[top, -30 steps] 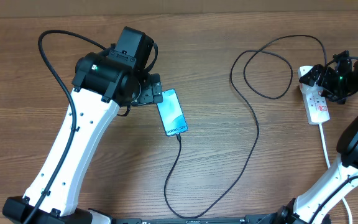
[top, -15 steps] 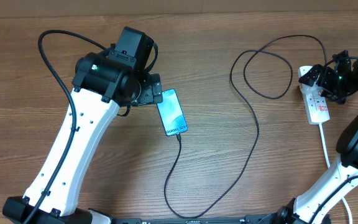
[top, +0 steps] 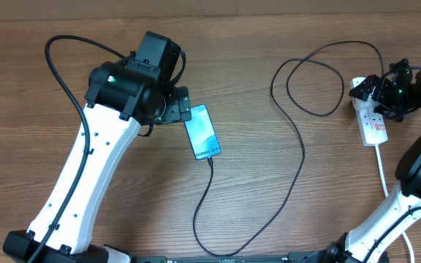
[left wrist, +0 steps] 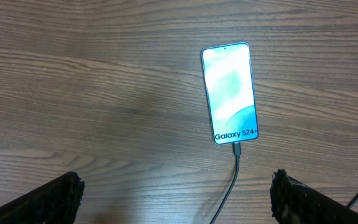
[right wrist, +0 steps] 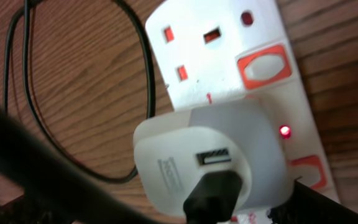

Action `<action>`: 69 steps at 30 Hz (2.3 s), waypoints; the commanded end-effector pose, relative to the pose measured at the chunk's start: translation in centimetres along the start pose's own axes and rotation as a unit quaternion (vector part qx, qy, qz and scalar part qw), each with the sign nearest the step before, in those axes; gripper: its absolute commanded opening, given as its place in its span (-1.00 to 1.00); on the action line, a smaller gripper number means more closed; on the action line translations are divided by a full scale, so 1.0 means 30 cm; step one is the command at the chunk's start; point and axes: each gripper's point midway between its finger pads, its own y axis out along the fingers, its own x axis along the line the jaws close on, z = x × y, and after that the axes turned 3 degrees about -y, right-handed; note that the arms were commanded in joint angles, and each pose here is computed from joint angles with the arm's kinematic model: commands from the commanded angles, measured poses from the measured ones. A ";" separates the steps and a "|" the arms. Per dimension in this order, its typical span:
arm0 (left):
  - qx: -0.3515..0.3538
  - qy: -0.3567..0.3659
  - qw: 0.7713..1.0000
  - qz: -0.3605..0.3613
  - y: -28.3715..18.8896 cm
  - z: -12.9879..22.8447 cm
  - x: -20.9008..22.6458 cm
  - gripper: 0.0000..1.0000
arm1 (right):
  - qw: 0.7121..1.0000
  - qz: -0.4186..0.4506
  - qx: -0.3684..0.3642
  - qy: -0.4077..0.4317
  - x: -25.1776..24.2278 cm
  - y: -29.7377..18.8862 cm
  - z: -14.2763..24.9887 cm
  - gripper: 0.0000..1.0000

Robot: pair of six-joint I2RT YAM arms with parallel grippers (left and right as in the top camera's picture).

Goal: Plug charger to phone and switch on socket

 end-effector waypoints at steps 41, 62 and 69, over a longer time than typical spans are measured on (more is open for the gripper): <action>-0.008 0.001 1.000 -0.004 -0.006 -0.011 0.002 1.00 | 0.968 0.100 -0.217 0.079 0.350 -0.819 0.171 1.00; -0.008 0.001 1.000 -0.004 -0.006 -0.011 0.002 1.00 | 0.968 0.100 -0.215 0.080 0.348 -0.815 0.170 1.00; -0.008 0.001 1.000 -0.004 -0.006 -0.011 0.002 1.00 | 0.968 0.100 -0.215 0.080 0.348 -0.815 0.170 1.00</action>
